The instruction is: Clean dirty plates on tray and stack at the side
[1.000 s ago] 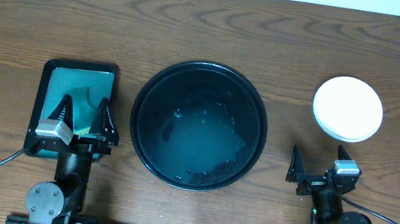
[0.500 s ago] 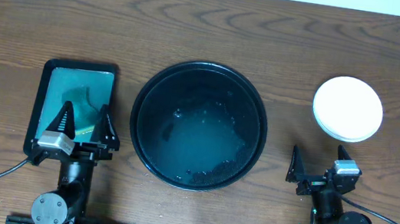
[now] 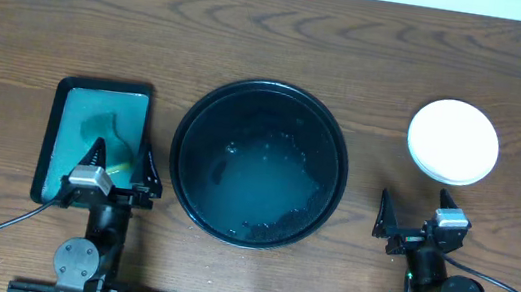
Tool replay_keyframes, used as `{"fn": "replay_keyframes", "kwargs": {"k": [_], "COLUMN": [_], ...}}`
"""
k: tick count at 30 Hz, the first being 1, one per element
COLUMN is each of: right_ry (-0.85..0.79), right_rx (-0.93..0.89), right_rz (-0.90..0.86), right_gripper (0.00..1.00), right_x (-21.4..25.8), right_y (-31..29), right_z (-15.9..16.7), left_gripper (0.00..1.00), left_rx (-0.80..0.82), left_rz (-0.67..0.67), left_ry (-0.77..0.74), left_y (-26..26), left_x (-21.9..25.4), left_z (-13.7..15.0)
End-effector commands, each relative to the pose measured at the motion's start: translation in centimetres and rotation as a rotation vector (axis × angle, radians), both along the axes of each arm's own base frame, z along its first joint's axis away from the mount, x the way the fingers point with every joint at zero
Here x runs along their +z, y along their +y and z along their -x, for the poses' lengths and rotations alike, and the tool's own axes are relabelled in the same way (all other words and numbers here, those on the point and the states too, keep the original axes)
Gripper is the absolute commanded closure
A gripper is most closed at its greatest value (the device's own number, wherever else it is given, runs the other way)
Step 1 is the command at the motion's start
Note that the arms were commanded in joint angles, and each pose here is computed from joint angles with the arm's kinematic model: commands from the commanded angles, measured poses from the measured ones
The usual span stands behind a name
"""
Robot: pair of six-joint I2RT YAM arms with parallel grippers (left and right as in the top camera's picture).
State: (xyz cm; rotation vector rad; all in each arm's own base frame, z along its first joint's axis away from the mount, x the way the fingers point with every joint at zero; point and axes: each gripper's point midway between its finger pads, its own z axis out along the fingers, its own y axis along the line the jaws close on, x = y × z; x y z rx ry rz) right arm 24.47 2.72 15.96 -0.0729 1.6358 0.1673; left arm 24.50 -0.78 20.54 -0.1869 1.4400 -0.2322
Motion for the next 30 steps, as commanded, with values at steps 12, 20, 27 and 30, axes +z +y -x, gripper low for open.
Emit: {"fn": "replay_keyframes", "kwargs": {"k": [12,20,27,30], "right_ry": [-0.001,-0.002,-0.002,-0.002], "right_rx": [-0.008,-0.008,-0.008,-0.008], "right_rz": [0.012,0.012,0.012,0.012], "right_gripper": [0.01,0.01,0.01,0.01], "right_x": [0.0,0.0,0.0,0.0], "right_y": [-0.2,-0.2,-0.2,-0.2], "right_z": [0.0,0.0,0.0,0.0], "left_gripper": [0.19,0.19,0.19,0.19], "left_rx": [0.027,0.038,0.038,0.038], "left_rz": [-0.064,-0.074,-0.074,-0.074], "left_ry": [0.279,0.279,0.281,0.281], "left_y": [0.7,0.9,0.9,0.9], "left_x": [-6.9,-6.9,-7.0,-7.0], "left_z": [0.1,0.1,0.1,0.1]}}
